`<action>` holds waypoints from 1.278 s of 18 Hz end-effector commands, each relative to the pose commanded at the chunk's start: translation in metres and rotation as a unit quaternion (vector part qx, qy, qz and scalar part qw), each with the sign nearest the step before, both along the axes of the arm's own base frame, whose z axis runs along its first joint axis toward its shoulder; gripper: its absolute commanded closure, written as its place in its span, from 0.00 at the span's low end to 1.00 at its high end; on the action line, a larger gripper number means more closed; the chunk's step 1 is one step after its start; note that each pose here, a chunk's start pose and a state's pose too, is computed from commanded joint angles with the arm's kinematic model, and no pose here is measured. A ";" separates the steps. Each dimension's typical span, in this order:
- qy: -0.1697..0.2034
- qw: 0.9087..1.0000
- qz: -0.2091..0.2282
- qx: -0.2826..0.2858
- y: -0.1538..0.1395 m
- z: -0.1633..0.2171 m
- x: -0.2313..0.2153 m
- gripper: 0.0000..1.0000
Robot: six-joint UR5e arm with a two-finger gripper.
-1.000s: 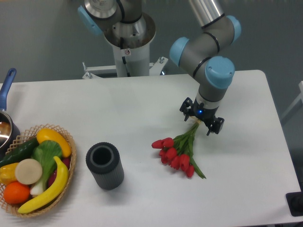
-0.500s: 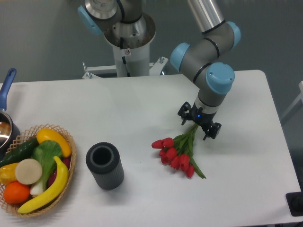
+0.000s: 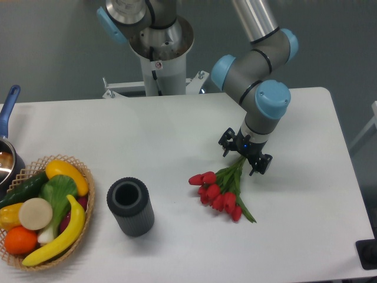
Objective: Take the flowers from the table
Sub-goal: 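Lower the gripper around the stems and close it on them, then lift the gripped red tulip bouquet up off the table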
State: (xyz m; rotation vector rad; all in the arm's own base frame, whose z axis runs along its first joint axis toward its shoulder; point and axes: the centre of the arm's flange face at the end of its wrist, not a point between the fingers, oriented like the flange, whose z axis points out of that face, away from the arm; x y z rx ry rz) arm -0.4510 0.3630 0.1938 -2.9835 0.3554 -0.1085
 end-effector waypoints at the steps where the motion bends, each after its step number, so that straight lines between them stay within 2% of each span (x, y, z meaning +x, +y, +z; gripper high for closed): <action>1: -0.001 1.000 -0.001 -0.001 0.000 -0.001 0.001 0.00; 10: -0.003 1.000 0.000 -0.004 0.000 -0.005 0.001 0.05; 12: -0.002 1.000 0.000 -0.002 0.000 -0.005 0.001 0.09; 17: 0.000 1.000 0.003 -0.003 0.000 -0.004 0.000 0.35; 20: 0.001 1.000 0.003 -0.002 0.001 -0.002 -0.001 0.42; 23: 0.001 1.000 0.003 -0.003 0.001 -0.002 0.000 0.56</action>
